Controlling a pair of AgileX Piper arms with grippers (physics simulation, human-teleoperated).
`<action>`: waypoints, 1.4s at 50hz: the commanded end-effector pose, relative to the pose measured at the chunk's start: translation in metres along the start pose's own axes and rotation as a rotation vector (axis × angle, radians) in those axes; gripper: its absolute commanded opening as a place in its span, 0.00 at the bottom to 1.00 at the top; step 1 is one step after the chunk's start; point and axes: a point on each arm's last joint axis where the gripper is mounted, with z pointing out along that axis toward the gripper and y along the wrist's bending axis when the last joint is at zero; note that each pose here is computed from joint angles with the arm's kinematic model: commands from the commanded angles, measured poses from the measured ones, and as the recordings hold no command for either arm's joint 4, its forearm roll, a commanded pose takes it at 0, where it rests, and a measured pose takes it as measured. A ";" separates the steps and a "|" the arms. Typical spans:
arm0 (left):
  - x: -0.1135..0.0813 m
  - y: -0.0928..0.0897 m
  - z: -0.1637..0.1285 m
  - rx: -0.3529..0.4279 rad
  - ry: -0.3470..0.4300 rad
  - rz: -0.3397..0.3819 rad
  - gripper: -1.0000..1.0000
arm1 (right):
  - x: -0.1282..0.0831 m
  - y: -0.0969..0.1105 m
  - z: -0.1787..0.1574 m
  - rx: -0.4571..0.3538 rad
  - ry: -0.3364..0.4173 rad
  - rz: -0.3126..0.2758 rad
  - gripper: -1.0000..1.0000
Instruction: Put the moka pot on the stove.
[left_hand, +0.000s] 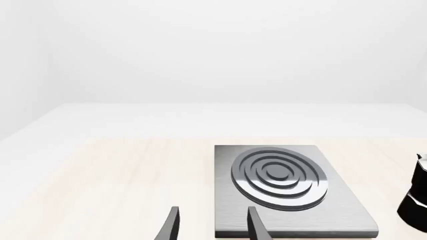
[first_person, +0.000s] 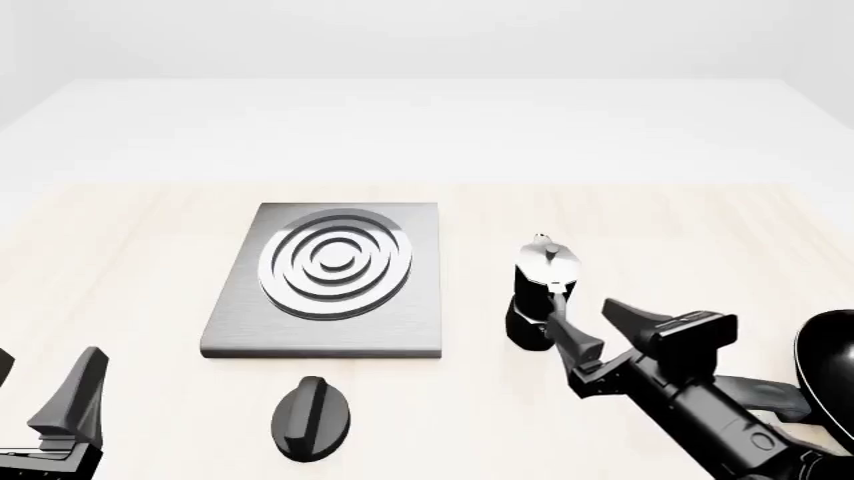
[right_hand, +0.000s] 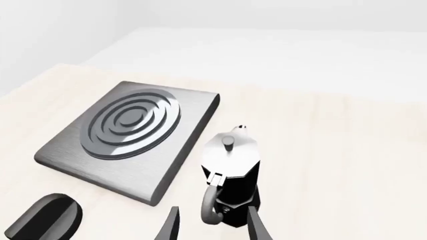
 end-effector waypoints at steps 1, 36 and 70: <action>0.000 0.000 0.000 0.000 0.000 0.000 1.00 | 0.005 0.000 0.004 -0.004 0.009 0.010 1.00; 0.000 0.000 0.000 0.000 0.000 0.000 1.00 | 0.021 0.003 0.021 -0.020 0.037 0.042 1.00; 0.000 0.000 0.000 0.000 0.000 0.000 1.00 | 0.033 0.001 0.027 -0.016 0.055 0.062 1.00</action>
